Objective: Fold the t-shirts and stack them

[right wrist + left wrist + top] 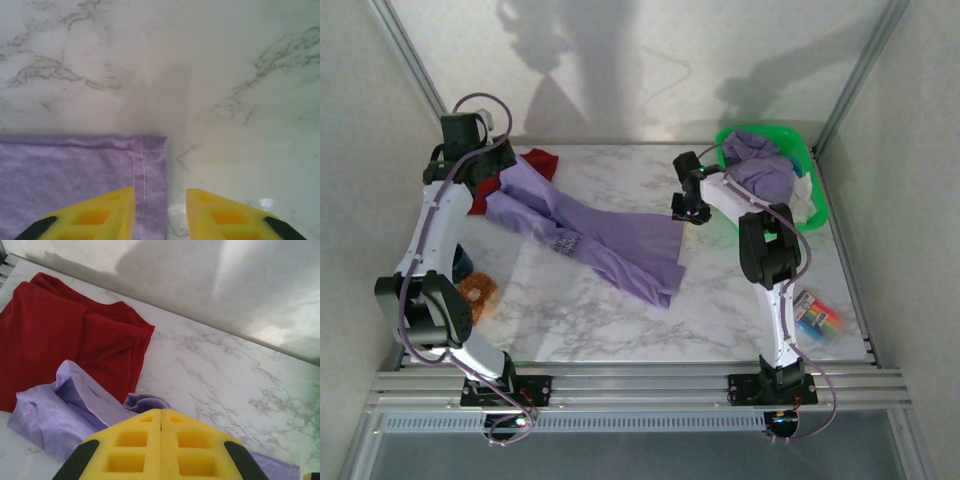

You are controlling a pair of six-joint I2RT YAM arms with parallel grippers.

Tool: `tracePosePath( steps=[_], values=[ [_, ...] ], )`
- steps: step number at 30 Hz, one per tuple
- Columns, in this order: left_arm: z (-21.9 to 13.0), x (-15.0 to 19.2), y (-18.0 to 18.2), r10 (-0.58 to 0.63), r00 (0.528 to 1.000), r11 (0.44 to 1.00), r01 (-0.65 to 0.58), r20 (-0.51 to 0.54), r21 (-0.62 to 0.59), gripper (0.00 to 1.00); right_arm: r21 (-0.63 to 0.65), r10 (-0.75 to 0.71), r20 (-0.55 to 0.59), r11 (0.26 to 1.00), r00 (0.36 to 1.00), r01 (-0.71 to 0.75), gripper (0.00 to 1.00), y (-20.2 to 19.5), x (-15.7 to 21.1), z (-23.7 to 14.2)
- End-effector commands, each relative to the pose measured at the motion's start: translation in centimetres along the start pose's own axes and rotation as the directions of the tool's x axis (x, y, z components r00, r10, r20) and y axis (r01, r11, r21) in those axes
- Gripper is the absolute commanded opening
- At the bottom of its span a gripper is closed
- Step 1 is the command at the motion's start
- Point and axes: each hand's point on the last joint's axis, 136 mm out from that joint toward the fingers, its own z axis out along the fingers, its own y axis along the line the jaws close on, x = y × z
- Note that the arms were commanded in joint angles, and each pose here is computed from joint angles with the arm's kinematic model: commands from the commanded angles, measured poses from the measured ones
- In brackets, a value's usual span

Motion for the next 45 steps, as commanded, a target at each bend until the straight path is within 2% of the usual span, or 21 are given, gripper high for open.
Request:
tracePosePath(
  steps=[1, 11, 13, 17, 21, 27, 31, 35, 37, 40, 45],
  values=[
    [0.0, 0.5, 0.2, -0.01, 1.0, 1.0, 0.011, -0.019, 0.01, 0.0, 0.031, -0.034, -0.021, 0.999, 0.999, 0.035, 0.32, 0.1, -0.4, 0.4],
    [0.2, 1.1, 0.4, -0.011, 0.999, 1.0, 0.012, -0.033, 0.012, 0.0, 0.045, -0.044, -0.073, 0.998, 0.996, 0.047, 0.32, 0.1, 0.0, 2.8],
    [0.2, 1.2, 0.5, -0.011, 0.999, 1.0, 0.011, -0.037, 0.011, 0.0, 0.038, -0.045, -0.084, 0.998, 0.995, 0.048, 0.24, 0.2, 0.2, 3.2],
    [0.0, 1.2, 0.4, -0.007, 0.999, 1.0, 0.007, -0.039, 0.011, 0.0, 0.037, -0.057, -0.076, 0.998, 0.995, 0.06, 0.0, 0.3, 0.0, 2.5],
    [-1.3, -0.1, -0.3, 0.004, 1.0, 1.0, -0.003, -0.016, 0.022, 0.0, 0.021, -0.081, 0.023, 0.997, 0.996, 0.081, 0.0, 0.6, -1.5, -3.2],
    [-6.8, -4.9, -2.2, 0.02, 0.992, 0.999, -0.025, 0.124, 0.038, 0.0, -0.028, -0.102, 0.233, 0.993, 0.967, 0.111, 0.0, 0.1, -1.6, -17.8],
    [-10.4, -7.6, -3.7, 0.007, 0.977, 0.996, -0.026, 0.215, 0.086, 0.0, -0.041, -0.102, 0.36, 0.991, 0.928, 0.125, 0.0, -1.2, -0.1, -25.6],
    [-11.7, -9.0, -5.4, -0.015, 0.971, 0.986, -0.025, 0.24, 0.163, 0.0, -0.049, -0.084, 0.468, 0.991, 0.88, 0.121, 0.0, -2.6, 0.6, -30.7],
    [-11.8, -9.8, -6.0, -0.021, 0.968, 0.982, -0.027, 0.251, 0.187, 0.0, -0.1, -0.052, 0.511, 0.988, 0.858, 0.119, 0.0, -2.8, 0.4, -32.5],
    [-11.6, -11.5, -7.0, -0.036, 0.963, 0.974, -0.027, 0.268, 0.226, 0.0, -0.262, 0.047, 0.542, 0.958, 0.839, 0.116, 0.0, -2.5, -1.0, -34.8],
    [-11.9, -15.0, -9.0, -0.074, 0.949, 0.953, -0.023, 0.307, 0.302, 0.0, -0.276, 0.041, 0.562, 0.951, 0.826, 0.14, 0.0, -2.7, -3.2, -36.8]
  ],
)
